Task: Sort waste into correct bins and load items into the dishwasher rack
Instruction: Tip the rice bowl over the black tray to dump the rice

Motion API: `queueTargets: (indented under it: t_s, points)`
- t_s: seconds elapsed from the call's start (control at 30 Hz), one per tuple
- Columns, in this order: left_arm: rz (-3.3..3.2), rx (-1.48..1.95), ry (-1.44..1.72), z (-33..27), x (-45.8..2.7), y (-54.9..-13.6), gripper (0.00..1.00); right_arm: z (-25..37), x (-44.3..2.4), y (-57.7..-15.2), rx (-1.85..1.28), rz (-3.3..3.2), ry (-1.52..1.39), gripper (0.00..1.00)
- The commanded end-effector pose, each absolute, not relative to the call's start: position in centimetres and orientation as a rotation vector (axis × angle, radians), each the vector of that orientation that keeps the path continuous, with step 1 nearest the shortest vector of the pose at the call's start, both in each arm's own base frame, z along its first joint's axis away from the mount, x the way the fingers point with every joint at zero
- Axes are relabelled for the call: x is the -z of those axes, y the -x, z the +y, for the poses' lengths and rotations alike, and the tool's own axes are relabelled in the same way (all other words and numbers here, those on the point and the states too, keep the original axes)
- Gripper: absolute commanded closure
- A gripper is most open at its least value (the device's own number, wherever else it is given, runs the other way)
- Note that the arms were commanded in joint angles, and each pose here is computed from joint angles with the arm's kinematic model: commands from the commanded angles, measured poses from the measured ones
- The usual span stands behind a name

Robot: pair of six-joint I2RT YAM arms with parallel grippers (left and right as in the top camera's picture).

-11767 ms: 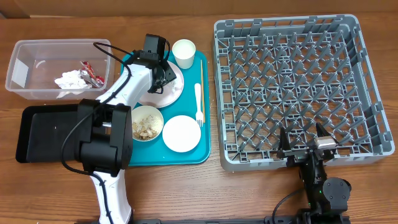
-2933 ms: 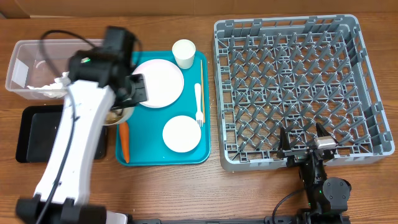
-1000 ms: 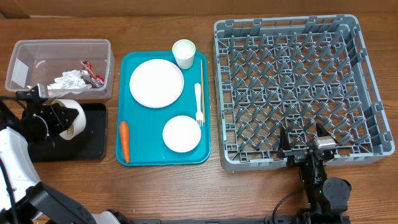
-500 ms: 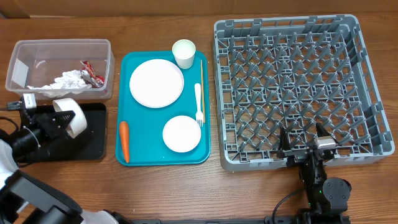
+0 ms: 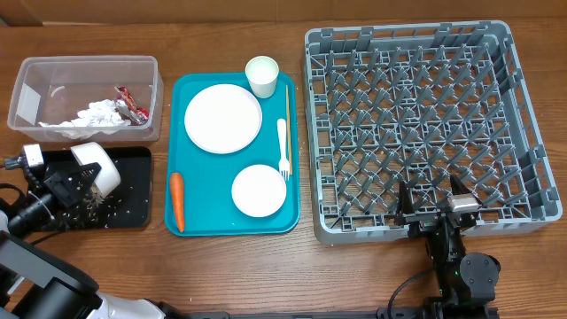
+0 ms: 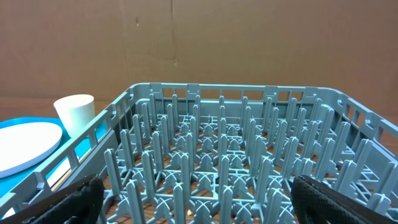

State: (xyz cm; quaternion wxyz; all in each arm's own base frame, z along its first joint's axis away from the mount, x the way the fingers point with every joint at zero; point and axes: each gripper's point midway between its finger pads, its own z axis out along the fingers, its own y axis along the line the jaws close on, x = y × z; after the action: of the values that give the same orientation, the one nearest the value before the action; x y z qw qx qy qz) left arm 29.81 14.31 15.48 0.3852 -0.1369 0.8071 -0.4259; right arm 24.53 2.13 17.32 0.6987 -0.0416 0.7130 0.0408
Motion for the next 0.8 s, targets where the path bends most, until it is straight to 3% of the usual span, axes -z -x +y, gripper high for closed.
queueTargets:
  t_s: [0.0,0.37,0.77]
  points:
    - [2.006,1.03,0.244,14.6,-15.9,-29.8,0.96,2.1,-17.1,-24.5,-0.086,1.586,0.094,0.0]
    - [1.802,0.956,0.22,15.9,-15.7,-28.1,0.92,2.1,-17.1,-24.5,-0.086,1.586,0.094,0.0]
    - [1.66,0.979,0.266,17.1,-17.4,-28.1,0.96,2.1,-17.1,-24.5,-0.086,1.586,0.094,0.0]
